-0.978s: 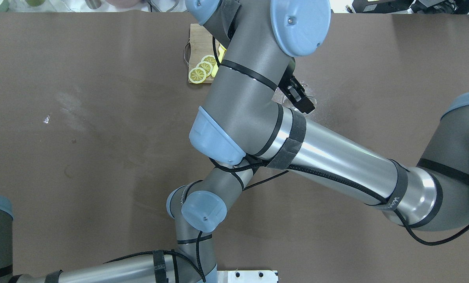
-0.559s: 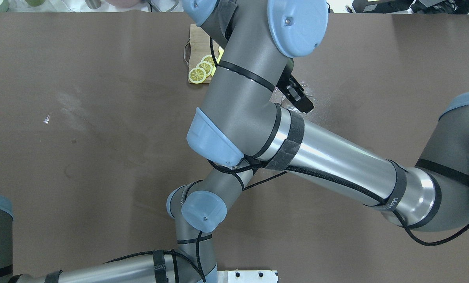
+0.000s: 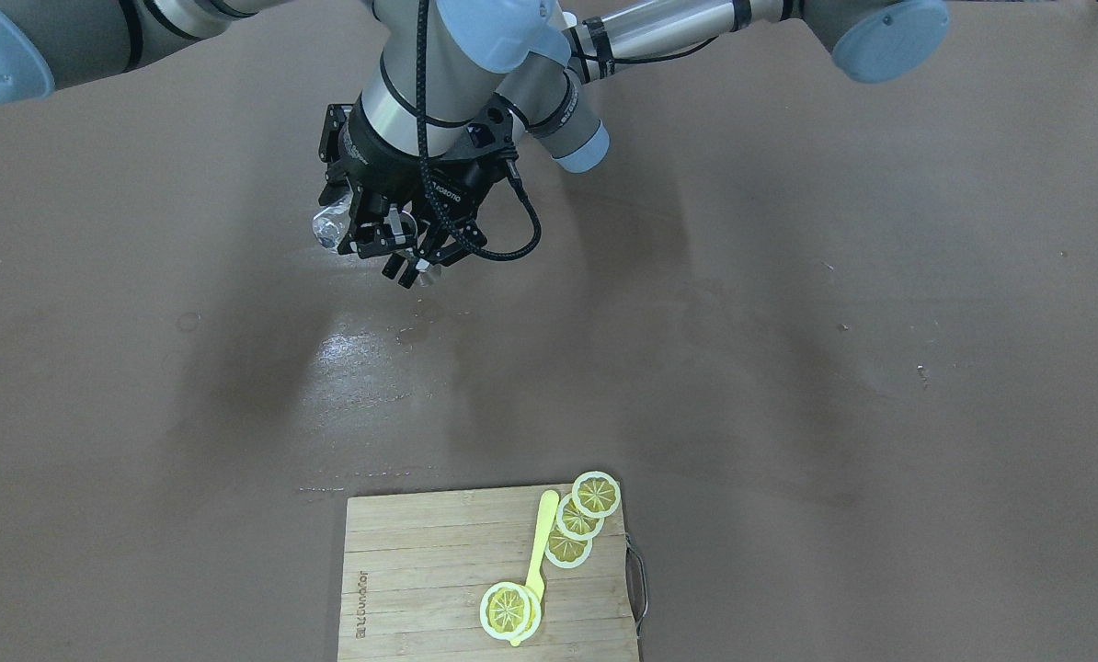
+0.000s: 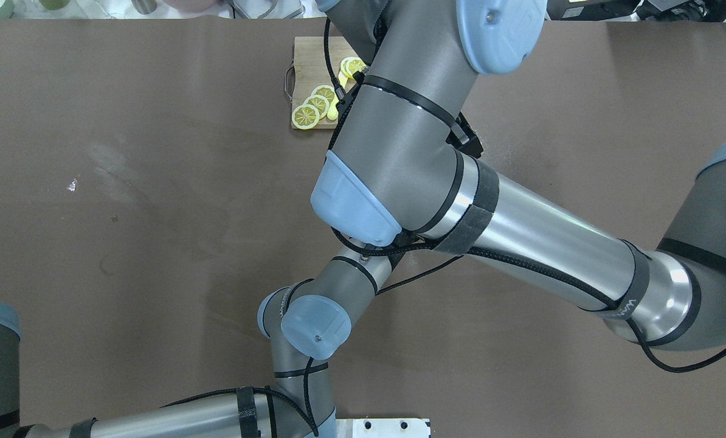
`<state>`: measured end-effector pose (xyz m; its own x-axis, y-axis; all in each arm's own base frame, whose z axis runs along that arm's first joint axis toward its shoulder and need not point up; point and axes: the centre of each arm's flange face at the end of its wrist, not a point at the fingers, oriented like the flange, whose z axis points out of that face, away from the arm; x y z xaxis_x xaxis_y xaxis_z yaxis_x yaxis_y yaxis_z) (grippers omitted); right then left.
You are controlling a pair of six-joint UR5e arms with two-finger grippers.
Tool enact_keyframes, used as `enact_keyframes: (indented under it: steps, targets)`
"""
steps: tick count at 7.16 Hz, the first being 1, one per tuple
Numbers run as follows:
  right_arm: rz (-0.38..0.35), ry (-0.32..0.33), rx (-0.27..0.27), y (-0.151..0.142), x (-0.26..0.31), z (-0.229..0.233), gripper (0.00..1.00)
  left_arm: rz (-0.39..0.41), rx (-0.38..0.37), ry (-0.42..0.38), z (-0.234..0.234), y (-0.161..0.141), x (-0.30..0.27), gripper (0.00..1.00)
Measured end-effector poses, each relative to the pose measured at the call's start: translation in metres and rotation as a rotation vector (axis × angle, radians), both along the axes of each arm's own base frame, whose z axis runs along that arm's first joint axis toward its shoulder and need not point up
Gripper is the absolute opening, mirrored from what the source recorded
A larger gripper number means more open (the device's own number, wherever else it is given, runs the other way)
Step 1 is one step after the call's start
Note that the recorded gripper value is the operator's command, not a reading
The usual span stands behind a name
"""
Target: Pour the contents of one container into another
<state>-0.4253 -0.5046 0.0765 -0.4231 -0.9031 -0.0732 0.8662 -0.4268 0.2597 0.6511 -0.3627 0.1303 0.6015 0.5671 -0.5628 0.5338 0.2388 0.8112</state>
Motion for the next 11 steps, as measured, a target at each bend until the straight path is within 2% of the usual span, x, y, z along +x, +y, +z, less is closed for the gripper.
enact_keyframes:
  steps: [3,6,8,10,11]
  targets:
    - [0.042,-0.129,0.009,0.000,0.045,0.014,0.00,0.000,0.000,0.000,0.000,0.000,0.000,0.00]
    - [0.155,-0.252,0.016,-0.009,0.140,0.045,0.00,-0.012,0.008,-0.012,0.002,-0.003,-0.004,0.00]
    - [0.196,-0.344,0.054,-0.002,0.187,0.074,0.00,-0.059,0.058,-0.077,0.014,-0.019,-0.024,0.00]
    - [0.208,-0.434,0.107,0.000,0.208,0.106,0.00,-0.109,0.077,-0.102,0.041,-0.041,-0.059,0.00]
    - [0.205,-0.481,0.115,0.000,0.213,0.126,0.00,-0.134,0.080,-0.099,0.066,-0.053,-0.079,0.00]
